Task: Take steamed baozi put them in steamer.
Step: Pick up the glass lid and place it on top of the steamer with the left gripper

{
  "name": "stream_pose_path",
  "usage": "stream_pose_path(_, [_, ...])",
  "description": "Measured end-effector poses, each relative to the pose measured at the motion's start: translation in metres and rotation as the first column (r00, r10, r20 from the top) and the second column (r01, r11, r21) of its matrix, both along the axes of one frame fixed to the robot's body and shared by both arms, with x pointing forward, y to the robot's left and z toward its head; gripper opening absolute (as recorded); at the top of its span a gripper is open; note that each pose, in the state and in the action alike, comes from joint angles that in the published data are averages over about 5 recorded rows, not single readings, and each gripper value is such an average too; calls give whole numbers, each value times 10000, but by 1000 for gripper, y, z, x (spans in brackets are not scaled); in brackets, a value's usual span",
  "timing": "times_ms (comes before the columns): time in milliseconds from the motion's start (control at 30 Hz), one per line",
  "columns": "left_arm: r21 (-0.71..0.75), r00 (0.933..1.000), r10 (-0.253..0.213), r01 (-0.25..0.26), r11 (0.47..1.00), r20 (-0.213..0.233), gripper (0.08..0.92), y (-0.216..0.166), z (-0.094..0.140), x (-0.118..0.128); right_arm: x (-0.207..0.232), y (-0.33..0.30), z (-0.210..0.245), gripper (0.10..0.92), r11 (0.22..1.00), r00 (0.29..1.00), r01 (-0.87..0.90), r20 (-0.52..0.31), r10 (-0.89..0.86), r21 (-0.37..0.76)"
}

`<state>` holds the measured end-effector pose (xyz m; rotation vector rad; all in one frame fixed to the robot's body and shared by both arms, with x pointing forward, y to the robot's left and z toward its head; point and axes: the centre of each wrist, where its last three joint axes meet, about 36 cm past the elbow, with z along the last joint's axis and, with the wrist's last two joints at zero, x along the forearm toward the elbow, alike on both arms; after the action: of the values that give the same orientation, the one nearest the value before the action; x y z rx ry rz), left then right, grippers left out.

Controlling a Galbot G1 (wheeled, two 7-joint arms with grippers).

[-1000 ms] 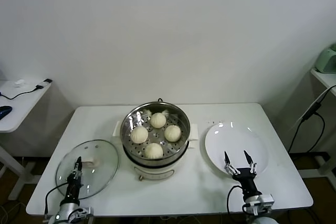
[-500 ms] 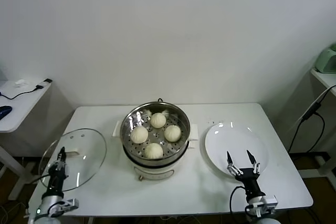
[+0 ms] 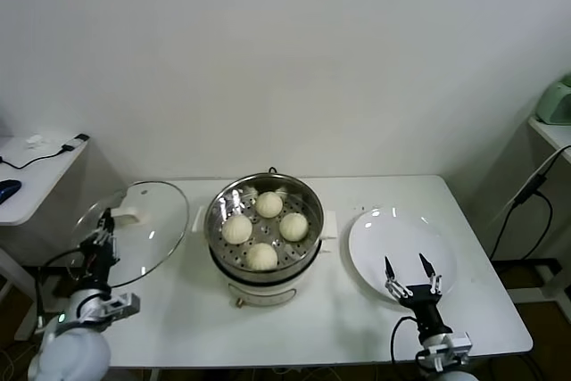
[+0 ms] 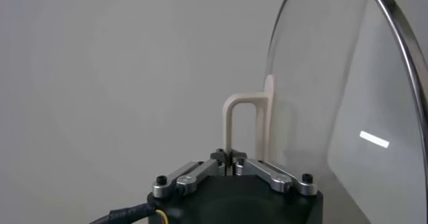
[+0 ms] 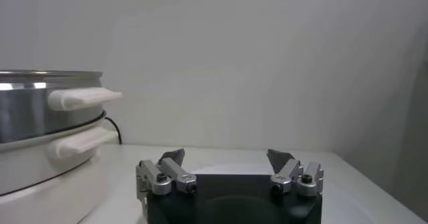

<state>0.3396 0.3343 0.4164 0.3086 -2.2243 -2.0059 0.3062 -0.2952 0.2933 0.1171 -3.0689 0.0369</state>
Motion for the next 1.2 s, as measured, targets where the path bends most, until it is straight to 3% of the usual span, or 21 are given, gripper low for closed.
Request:
stream_pose_path(233, [-72, 9992, -408, 407, 9991, -18, 133, -68, 25, 9, -4, 2, -5, 823, 10000, 9999, -18, 115, 19, -81])
stream_pose_path(667, [-489, 9922, -1235, 1224, 9913, -196, 133, -190, 40, 18, -16, -4, -17, 823, 9997, 9993, 207, 310, -203, -129])
stream_pose_path(1200, [-552, 9890, -1444, 1426, 9882, -316, 133, -273, 36, 31, -18, -4, -24, 823, 9988, 9963, 479, 713, -472, -79])
